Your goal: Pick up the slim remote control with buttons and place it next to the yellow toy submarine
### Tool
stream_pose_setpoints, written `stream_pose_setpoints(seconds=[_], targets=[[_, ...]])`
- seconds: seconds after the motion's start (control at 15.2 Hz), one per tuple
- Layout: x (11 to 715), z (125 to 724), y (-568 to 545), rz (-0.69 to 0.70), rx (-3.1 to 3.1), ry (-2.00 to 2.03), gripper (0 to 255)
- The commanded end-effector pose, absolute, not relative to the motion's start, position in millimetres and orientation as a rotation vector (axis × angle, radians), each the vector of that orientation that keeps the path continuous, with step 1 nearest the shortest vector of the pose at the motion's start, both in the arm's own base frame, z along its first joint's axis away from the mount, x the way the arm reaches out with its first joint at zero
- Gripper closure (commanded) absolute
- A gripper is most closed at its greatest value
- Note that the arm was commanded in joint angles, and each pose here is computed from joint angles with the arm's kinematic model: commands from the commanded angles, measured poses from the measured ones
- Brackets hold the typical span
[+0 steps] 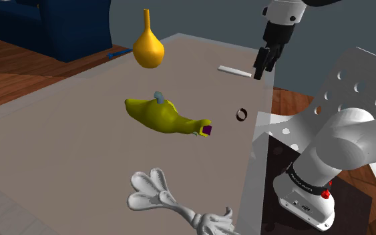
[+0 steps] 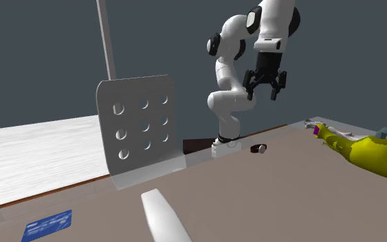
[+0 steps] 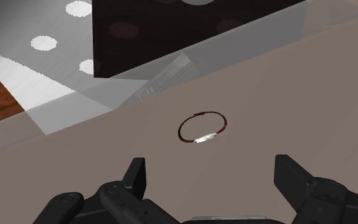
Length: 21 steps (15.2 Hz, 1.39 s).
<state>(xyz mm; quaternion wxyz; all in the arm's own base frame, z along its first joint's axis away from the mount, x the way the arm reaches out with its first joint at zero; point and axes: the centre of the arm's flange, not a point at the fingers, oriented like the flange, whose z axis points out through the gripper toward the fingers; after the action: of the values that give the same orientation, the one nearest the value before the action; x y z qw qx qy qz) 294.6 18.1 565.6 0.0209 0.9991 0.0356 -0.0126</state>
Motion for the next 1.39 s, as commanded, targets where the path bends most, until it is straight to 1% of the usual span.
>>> stream_pose_setpoints(seconds=[0.0,1.32], targets=[[295,566,18,-0.039,3.098,0.11,0],[439,485,-190,-0.013,3.103,0.39,0]])
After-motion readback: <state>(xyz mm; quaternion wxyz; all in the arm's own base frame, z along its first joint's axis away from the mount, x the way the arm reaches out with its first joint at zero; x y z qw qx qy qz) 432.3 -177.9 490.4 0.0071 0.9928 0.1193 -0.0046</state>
